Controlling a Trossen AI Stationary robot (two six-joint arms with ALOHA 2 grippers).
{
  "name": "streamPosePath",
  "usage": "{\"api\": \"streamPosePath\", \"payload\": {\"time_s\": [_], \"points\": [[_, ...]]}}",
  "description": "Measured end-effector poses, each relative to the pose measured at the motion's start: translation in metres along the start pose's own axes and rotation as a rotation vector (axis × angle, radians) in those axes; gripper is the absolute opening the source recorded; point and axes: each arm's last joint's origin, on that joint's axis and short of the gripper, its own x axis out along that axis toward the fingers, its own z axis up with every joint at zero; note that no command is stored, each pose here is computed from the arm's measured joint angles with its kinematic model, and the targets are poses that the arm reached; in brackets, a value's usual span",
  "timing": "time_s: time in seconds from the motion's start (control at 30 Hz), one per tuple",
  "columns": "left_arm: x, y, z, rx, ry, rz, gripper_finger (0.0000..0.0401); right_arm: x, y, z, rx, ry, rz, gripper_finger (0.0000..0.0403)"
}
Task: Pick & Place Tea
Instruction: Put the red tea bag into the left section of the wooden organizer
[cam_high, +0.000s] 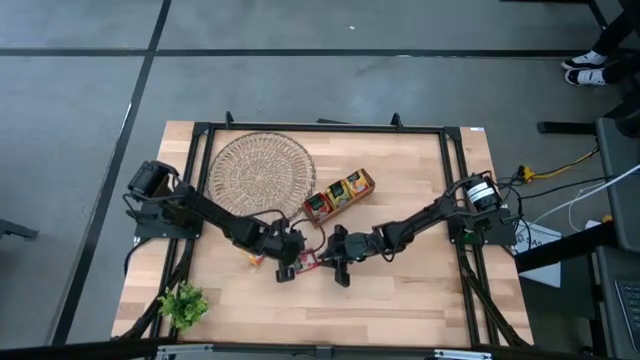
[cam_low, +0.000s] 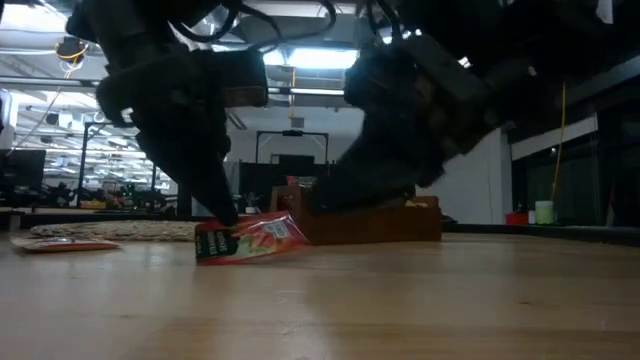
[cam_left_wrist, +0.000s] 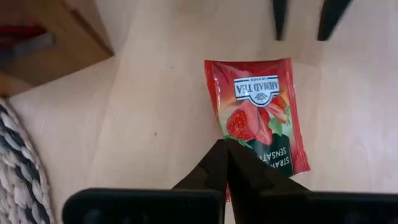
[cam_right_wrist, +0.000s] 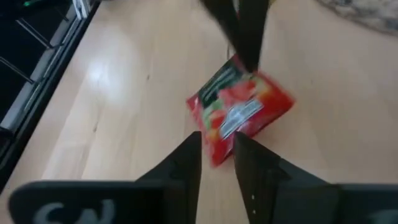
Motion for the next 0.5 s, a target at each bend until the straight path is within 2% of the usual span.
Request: {"api": "streamPosePath", "payload": {"time_s": [0.23, 0.37, 0.5], "points": [[-0.009, -0.013, 0.006, 0.1, -0.032, 0.038, 0.0001, 0.004, -0.012, 0.016, 0.056, 0.013, -0.047, 0.0123], [-0.014, -0.018, 0.011, 0.135, -0.037, 0.063, 0.0001, 0.005, -0.02, 0.02, 0.121, 0.025, -0.018, 0.0136], [-0.017, -0.02, 0.015, 0.15, -0.044, 0.07, 0.0001, 0.005, -0.022, 0.021, 0.125, 0.03, -0.004, 0.0139]]}}
